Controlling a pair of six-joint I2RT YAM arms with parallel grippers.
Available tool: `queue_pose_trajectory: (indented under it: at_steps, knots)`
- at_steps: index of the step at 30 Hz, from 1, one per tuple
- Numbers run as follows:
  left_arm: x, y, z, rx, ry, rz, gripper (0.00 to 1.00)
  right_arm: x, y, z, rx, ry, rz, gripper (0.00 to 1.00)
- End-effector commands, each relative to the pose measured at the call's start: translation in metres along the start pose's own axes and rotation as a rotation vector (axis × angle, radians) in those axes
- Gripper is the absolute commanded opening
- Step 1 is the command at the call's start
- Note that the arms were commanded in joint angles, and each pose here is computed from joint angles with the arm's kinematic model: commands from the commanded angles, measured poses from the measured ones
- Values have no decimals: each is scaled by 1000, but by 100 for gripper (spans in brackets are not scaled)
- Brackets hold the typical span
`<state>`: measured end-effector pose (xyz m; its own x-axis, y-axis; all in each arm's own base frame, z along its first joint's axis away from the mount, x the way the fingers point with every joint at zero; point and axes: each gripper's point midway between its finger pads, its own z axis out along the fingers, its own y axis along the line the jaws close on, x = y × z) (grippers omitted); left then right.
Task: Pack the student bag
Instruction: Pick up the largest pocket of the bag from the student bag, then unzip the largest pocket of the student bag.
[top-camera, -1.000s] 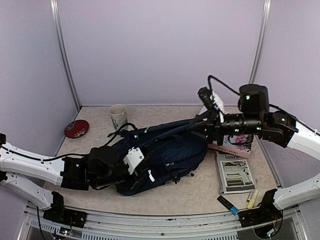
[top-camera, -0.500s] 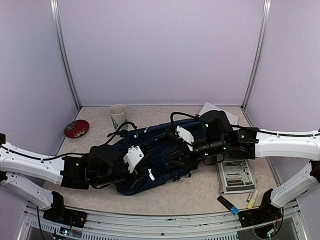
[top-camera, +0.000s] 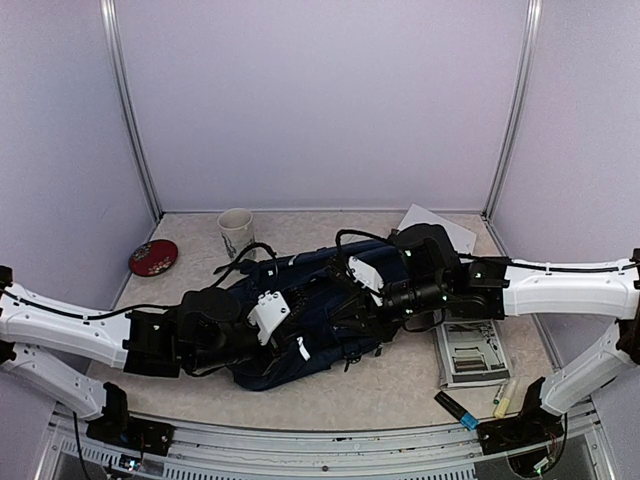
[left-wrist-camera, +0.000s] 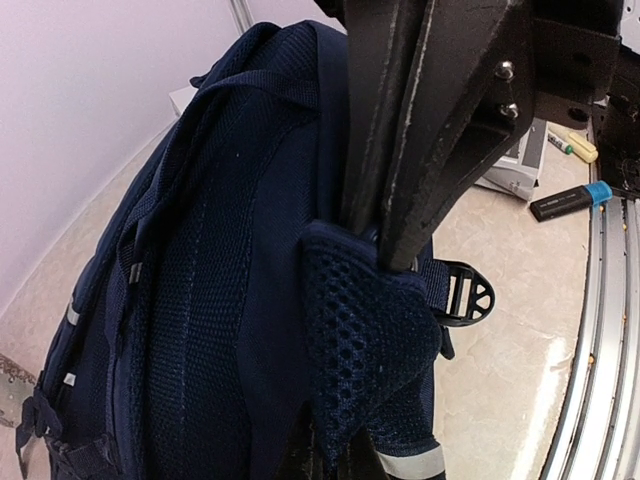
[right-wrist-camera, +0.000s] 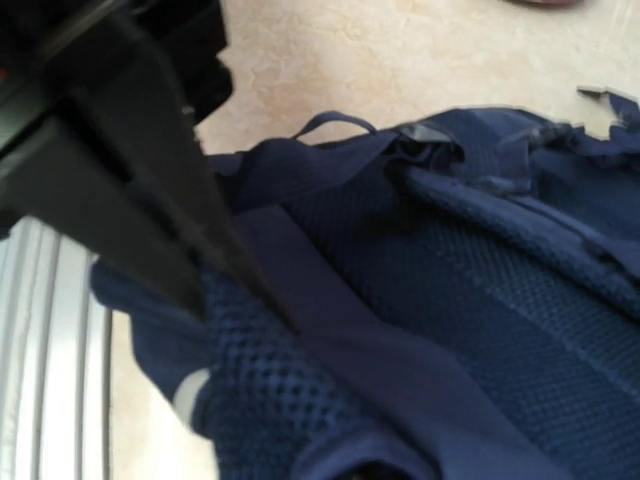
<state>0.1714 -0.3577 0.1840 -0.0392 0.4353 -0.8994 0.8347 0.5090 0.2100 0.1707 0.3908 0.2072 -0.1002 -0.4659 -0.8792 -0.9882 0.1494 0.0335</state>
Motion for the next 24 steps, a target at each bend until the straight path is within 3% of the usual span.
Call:
queue_pose_trajectory:
  at_steps: [1, 14, 19, 20, 24]
  knots:
    - [-66, 22, -17, -48, -219, -86, 0, -5, 7, -12, -1, -38, -28, 0]
    - [-55, 52, -35, -122, -210, -112, 0, -9, -19, -55, 110, -97, 10, 0]
    - [-58, 70, -58, -163, -250, -141, 0, -17, -52, -106, 244, -204, 42, 0]
    - [-59, 78, -69, -174, -273, -153, 0, -30, -65, -137, 313, -284, 36, 0]
    - [-68, 71, -81, -118, -323, -150, 0, -66, -75, -179, 390, -402, -12, 0]
